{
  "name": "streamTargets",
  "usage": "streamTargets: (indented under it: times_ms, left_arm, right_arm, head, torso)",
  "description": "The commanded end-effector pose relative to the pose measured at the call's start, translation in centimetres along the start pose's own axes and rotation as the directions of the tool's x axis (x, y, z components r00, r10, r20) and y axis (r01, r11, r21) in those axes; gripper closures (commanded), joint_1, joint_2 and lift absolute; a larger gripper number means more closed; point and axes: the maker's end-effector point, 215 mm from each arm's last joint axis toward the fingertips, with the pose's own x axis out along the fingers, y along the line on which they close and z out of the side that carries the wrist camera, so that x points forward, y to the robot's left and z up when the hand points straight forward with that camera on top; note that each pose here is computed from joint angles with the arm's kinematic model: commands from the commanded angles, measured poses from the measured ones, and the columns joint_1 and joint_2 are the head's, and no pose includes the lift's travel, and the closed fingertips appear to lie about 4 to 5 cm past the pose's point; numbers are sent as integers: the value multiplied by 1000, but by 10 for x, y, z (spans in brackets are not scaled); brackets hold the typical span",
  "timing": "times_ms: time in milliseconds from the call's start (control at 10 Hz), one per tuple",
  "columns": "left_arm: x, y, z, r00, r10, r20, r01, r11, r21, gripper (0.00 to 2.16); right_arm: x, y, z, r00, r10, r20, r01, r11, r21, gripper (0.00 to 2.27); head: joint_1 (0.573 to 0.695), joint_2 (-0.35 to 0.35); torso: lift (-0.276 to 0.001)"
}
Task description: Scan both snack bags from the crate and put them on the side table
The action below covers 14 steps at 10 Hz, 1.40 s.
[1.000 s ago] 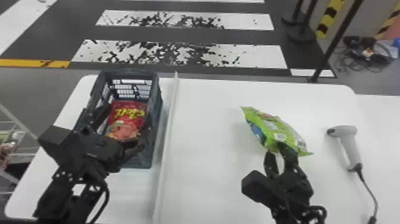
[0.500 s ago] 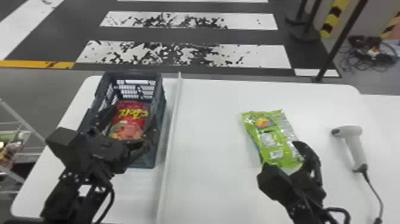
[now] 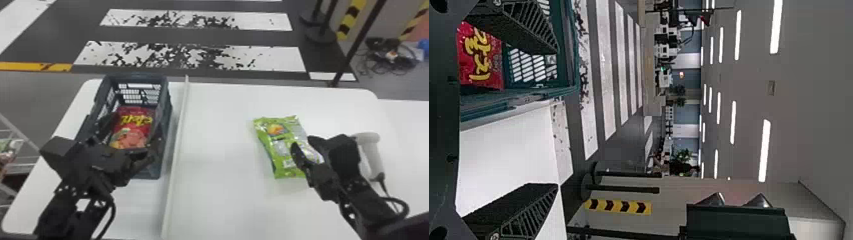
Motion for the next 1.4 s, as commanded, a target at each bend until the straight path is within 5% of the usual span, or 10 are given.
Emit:
streamTargets:
  times_ms: [0, 200, 600, 1300]
  left_arm:
    - [0, -1, 0, 1000, -2, -1, 2, 1000, -1, 39]
    - [-1, 0, -1, 1000, -1, -2, 1, 1000, 0, 39]
    - [-1, 1, -2, 1000, 2, -4, -2, 1000, 3, 39]
    - [-4, 7, -6, 1000, 11, -14, -11, 1000, 10, 39]
  right_arm:
    - [9, -12, 4, 1000, 7, 6, -8, 999, 52, 2219]
    - [28, -17, -2, 1000, 17, -6, -16, 995, 99, 2223]
    - [67, 22, 9, 977, 210, 48, -215, 955, 205, 2246]
    - [138, 68, -2, 948, 313, -51, -303, 941, 148, 2246]
  head:
    - [695, -14]
    - [695, -25]
    - [695, 2]
    - [695, 84]
  torso:
    - [-87]
    - [-87]
    - [-87]
    - [-87]
